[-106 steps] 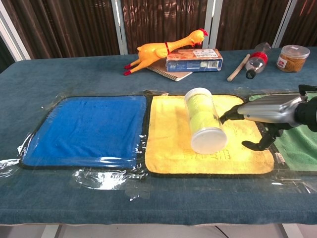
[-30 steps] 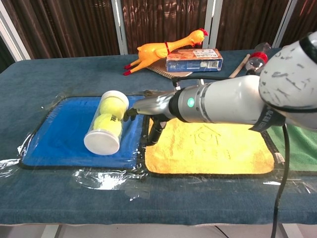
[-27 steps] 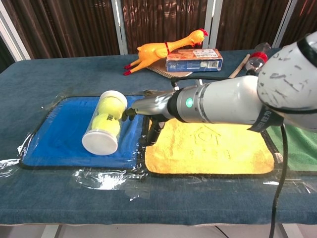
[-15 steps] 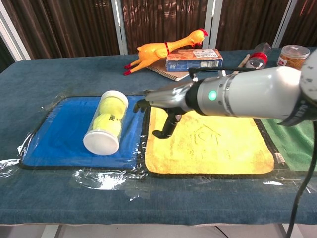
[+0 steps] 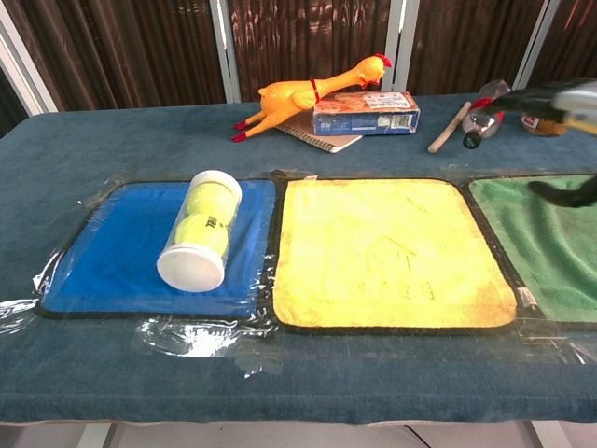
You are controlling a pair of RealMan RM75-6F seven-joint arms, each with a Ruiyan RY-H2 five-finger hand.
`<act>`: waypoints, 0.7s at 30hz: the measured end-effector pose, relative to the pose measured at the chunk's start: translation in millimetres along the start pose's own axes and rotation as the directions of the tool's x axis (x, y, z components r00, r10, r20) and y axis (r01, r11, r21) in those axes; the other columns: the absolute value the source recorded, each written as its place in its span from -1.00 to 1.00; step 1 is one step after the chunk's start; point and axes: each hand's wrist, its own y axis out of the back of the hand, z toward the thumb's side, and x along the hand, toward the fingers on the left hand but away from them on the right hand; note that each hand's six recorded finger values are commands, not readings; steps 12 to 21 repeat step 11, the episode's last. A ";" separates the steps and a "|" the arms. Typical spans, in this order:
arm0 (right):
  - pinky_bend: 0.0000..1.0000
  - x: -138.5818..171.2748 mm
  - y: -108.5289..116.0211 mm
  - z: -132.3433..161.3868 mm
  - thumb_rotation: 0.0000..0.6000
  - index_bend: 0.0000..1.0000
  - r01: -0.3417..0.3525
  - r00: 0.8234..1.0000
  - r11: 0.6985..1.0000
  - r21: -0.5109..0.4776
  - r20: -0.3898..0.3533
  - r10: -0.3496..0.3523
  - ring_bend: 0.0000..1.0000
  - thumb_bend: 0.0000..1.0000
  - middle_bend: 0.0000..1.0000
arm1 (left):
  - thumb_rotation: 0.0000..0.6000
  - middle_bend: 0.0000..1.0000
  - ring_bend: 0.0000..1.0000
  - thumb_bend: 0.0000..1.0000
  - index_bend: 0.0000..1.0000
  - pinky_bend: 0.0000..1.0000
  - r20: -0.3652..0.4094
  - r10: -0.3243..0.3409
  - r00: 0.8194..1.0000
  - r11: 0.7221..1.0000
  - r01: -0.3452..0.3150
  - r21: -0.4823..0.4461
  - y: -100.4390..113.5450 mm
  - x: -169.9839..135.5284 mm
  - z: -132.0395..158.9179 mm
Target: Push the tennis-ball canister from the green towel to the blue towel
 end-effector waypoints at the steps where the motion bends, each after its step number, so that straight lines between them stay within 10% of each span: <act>1: -1.00 15.1 -1.7 -15.2 0.76 -1.00 0.025 0.999 0.999 -0.021 0.044 -0.024 -1.00 -0.28 -0.92 | 1.00 -0.97 -0.91 -1.00 -1.00 -0.72 0.009 0.005 1.000 1.000 -0.005 -0.005 0.6 0.1 0.9; 5: -1.00 75.4 -11.6 -67.5 0.76 -1.00 0.128 0.976 0.986 -0.107 0.191 -0.105 -1.00 -0.28 -0.93 | 1.00 -0.97 -0.91 -1.00 -1.00 -0.73 0.022 0.005 1.000 1.000 -0.005 0.015 -1.1 -0.4 1.3; 10: -1.00 118.5 -13.6 -91.8 0.77 -1.00 0.196 0.967 0.972 -0.127 0.191 -0.170 -1.00 -0.28 -0.93 | 1.00 -0.97 -0.91 -1.00 -1.00 -0.73 0.011 -0.026 1.000 0.998 0.025 0.056 -8.6 0.1 5.1; 21: -1.00 122.4 -13.2 -92.9 0.77 -1.00 0.200 0.967 0.971 -0.128 0.188 -0.174 -1.00 -0.28 -0.93 | 1.00 -0.97 -0.91 -1.00 -1.00 -0.73 0.013 -0.034 0.999 0.998 0.033 0.058 -10.8 0.1 7.3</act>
